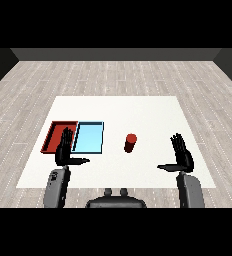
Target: Pick the red can and put it in the red box
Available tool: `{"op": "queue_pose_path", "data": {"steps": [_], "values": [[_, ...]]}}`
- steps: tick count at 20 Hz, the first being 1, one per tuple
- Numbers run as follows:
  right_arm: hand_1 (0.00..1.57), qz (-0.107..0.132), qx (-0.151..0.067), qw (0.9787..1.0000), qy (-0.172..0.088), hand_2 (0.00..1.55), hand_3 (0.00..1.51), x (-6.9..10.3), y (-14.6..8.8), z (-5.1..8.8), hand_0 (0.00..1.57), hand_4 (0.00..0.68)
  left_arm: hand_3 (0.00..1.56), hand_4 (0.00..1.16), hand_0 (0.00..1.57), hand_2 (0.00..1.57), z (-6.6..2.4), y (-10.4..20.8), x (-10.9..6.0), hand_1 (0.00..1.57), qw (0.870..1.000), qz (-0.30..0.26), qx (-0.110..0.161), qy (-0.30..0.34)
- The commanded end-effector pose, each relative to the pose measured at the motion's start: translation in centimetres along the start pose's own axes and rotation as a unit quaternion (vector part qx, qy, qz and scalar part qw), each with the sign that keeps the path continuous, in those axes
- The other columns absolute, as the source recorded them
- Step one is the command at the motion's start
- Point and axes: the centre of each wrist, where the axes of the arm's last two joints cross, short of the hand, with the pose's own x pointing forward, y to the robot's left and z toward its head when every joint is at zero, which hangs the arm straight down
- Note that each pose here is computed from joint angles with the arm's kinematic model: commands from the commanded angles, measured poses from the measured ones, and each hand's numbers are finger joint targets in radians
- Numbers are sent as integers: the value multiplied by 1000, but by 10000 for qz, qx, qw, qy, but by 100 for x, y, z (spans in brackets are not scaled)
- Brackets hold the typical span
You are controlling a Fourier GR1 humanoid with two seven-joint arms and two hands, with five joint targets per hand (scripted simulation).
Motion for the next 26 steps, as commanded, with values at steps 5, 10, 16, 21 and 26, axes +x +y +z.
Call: {"op": "queue_pose_path", "data": {"steps": [5,10,16,21,26], "values": [[0,-2,-20,10000,61,0,0,99,10,-57,0,0,0,0,0,0,-160,-40,13,0,9999,118,13,-50],[0,-165,-39,9997,165,0,0,-65,277,-281,0,0,0,0,0,0,-102,36,158,0,9999,100,26,-88],[0,-296,201,9991,213,0,0,-64,370,-244,0,0,0,0,0,0,33,-92,-69,0,9997,132,111,-178],[0,-305,113,9988,378,0,0,-167,516,-521,0,0,0,0,0,0,81,-27,24,0,9997,12,189,-159],[0,-771,160,9953,565,0,0,-404,401,-501,0,0,0,0,0,0,-16,-11,150,0,9995,149,211,-180]]}}
